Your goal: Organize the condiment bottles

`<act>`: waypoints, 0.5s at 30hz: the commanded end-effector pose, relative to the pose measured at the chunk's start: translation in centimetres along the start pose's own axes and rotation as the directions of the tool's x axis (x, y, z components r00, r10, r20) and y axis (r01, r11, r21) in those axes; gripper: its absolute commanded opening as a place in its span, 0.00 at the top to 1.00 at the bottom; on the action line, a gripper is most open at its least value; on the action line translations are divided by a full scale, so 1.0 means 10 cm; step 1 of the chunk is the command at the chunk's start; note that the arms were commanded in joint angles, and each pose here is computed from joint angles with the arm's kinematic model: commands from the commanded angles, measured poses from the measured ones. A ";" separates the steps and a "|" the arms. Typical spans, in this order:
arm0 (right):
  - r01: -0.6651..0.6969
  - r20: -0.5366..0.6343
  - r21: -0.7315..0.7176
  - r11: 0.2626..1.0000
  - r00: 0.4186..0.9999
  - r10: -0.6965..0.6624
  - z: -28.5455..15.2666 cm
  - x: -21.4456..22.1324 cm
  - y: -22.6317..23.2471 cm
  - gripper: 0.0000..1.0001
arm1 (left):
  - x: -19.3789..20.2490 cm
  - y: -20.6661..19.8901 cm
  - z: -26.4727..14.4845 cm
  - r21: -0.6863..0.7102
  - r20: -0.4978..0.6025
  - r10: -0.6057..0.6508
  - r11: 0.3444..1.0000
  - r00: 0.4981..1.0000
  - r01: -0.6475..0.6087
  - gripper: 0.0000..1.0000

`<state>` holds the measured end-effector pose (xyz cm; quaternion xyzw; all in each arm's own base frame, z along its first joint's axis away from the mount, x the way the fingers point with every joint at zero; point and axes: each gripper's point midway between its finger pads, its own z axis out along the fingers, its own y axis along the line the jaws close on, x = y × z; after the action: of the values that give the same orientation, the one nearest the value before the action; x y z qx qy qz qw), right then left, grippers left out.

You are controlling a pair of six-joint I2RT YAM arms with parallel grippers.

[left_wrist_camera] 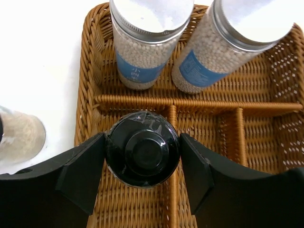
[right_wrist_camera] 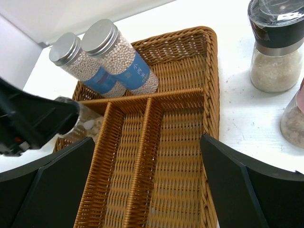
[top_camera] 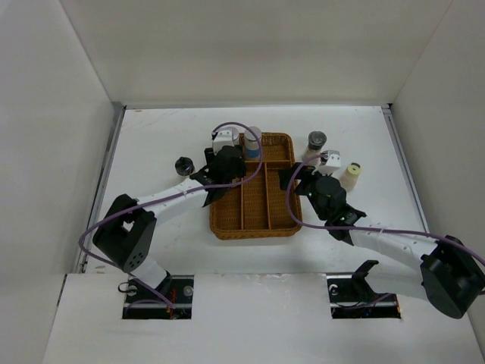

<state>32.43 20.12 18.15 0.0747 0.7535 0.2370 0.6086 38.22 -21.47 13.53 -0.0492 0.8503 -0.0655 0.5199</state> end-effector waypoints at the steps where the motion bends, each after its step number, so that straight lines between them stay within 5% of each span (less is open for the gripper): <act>1: -0.013 0.026 -0.015 1.000 1.000 0.013 0.01 -0.06 0.05 0.00 | -0.45 -0.21 0.06 0.059 0.123 -0.068 0.996 0.990 0.062 0.66; 6: -0.009 0.024 -0.014 1.000 1.000 0.010 0.02 -0.05 0.05 0.00 | -0.36 -0.18 0.14 0.024 0.133 -0.044 0.999 0.990 0.041 0.55; 11: -0.001 0.024 -0.010 1.000 1.000 0.001 0.03 -0.06 0.05 0.00 | -0.36 -0.16 0.09 0.015 0.147 -0.036 0.999 0.989 0.034 0.28; 15: -0.002 0.010 -0.011 1.000 1.000 0.002 0.04 -0.01 0.05 0.00 | -0.49 -0.14 -0.08 0.039 0.180 -0.051 0.998 0.982 0.044 0.16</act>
<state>32.52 20.19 17.47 0.0728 0.7594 0.2319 0.6035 39.67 -22.14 13.63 -0.0474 0.8339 -0.0583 0.5467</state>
